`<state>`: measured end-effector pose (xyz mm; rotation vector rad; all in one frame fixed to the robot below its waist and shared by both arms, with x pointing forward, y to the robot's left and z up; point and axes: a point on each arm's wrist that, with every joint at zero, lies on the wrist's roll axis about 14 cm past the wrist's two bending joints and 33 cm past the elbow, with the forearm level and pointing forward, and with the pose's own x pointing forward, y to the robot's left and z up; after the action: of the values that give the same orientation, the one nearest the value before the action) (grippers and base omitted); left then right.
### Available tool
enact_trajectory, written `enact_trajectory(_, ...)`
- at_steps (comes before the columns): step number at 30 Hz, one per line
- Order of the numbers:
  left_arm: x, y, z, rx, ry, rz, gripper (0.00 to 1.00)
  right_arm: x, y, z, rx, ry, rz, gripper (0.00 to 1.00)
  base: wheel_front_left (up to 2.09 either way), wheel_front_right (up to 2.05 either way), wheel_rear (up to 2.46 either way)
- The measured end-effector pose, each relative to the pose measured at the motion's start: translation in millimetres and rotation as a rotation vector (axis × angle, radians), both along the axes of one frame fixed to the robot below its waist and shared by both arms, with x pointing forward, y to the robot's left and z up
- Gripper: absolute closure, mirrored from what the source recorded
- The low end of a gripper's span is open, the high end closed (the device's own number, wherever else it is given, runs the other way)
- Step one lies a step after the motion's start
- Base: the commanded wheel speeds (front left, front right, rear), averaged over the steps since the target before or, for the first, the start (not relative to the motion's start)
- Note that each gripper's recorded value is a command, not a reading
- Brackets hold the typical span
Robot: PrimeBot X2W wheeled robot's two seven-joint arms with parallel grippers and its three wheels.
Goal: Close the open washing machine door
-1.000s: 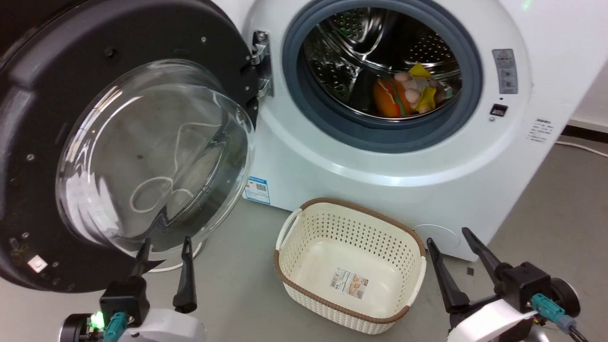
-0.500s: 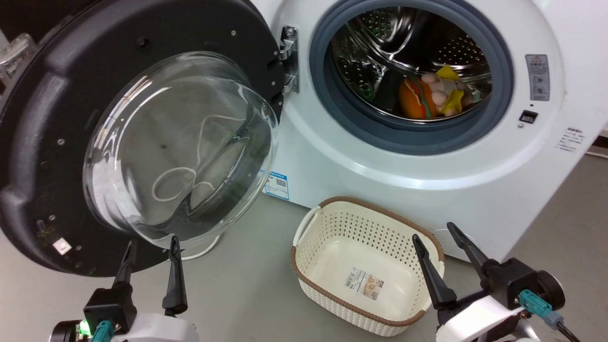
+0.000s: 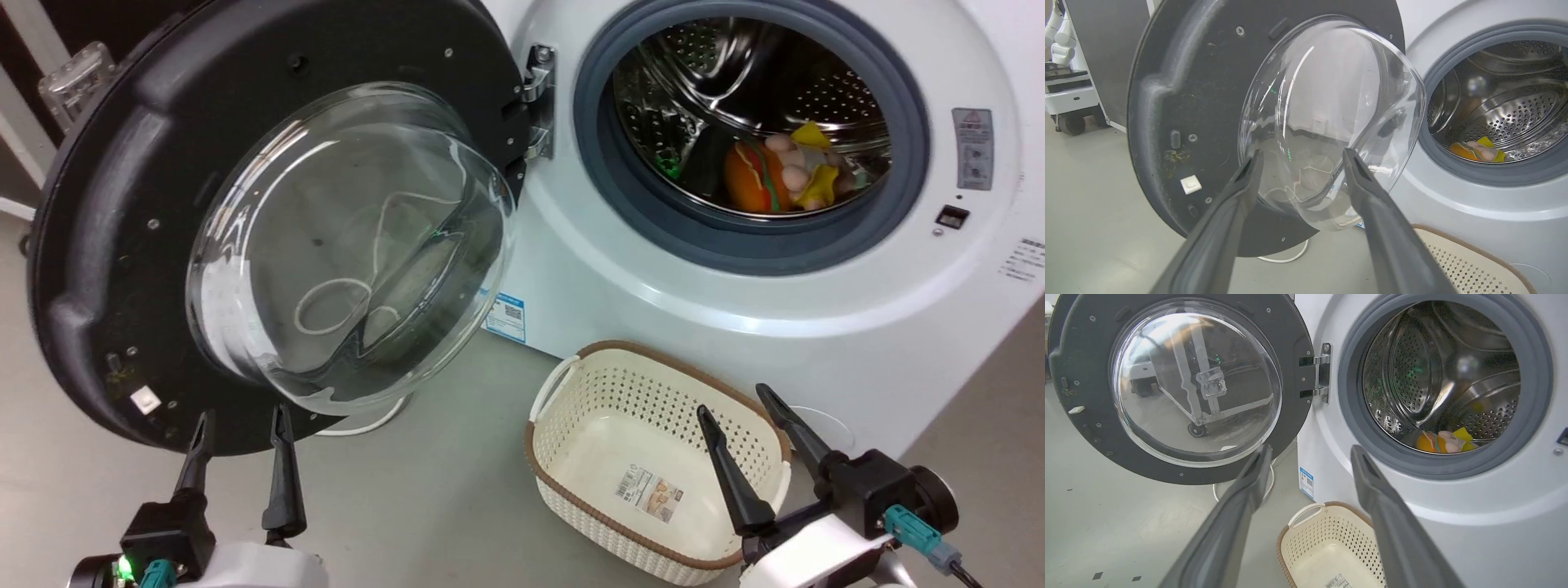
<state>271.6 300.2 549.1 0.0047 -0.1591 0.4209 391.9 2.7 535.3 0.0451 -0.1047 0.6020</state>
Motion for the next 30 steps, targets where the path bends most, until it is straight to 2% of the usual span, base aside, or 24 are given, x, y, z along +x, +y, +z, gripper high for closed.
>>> enact_trajectory(2, -2.6, 2.6, 1.3, -0.002, -0.009, 0.010, 0.00, -0.2, 3.6, -0.5, 0.001, 0.001, 0.011, 0.00, 0.00, 0.00, 0.00)
enact_trajectory(3, -3.6, 3.4, 1.6, -0.002, -0.010, 0.013, 0.10, -0.2, 5.3, -0.9, 0.003, 0.001, 0.016, 0.00, 0.00, 0.00, 0.00)
enact_trajectory(4, -4.5, 4.1, 1.5, -0.005, -0.012, 0.014, 0.93, -0.1, 7.1, -1.3, 0.004, 0.001, 0.021, 0.00, 0.00, 0.00, 0.00)
enact_trajectory(5, -5.3, 4.6, 1.3, -0.009, -0.015, 0.014, 1.00, 0.0, 8.6, -1.6, 0.006, 0.000, 0.025, 0.00, 0.00, 0.00, 0.00)
enact_trajectory(11, -9.7, 9.1, -1.4, -0.025, -0.017, 0.024, 1.00, 3.3, 15.4, -6.5, 0.013, 0.010, 0.043, 0.00, 0.00, 0.00, 0.00)
enact_trajectory(15, -12.1, 24.2, 11.3, -0.050, -0.074, 0.057, 1.00, 7.0, 19.2, -11.3, 0.016, 0.016, 0.052, 0.00, 0.00, 0.00, 0.00)
enact_trajectory(16, -10.5, 40.9, 32.3, -0.054, -0.152, 0.077, 1.00, 10.5, 21.8, -16.4, 0.009, 0.018, 0.058, 0.00, 0.00, 0.00, 0.00)
enact_trajectory(21, -7.4, 87.0, 71.3, -0.049, -0.251, 0.113, 1.00, 16.4, 26.1, -29.1, 0.000, 0.035, 0.068, 0.00, 0.00, 0.00, 0.00)
enact_trajectory(26, -2.5, 151.0, 87.1, -0.139, -0.236, 0.192, 1.00, 25.4, 32.5, -35.6, 0.006, 0.037, 0.081, 0.00, 0.00, 0.00, 0.00)
enact_trajectory(30, 4.6, 191.5, 75.1, -0.365, -0.222, 0.236, 1.00, 34.1, 32.3, -41.3, 0.008, 0.040, 0.075, 0.00, 0.00, 0.00, 0.00)
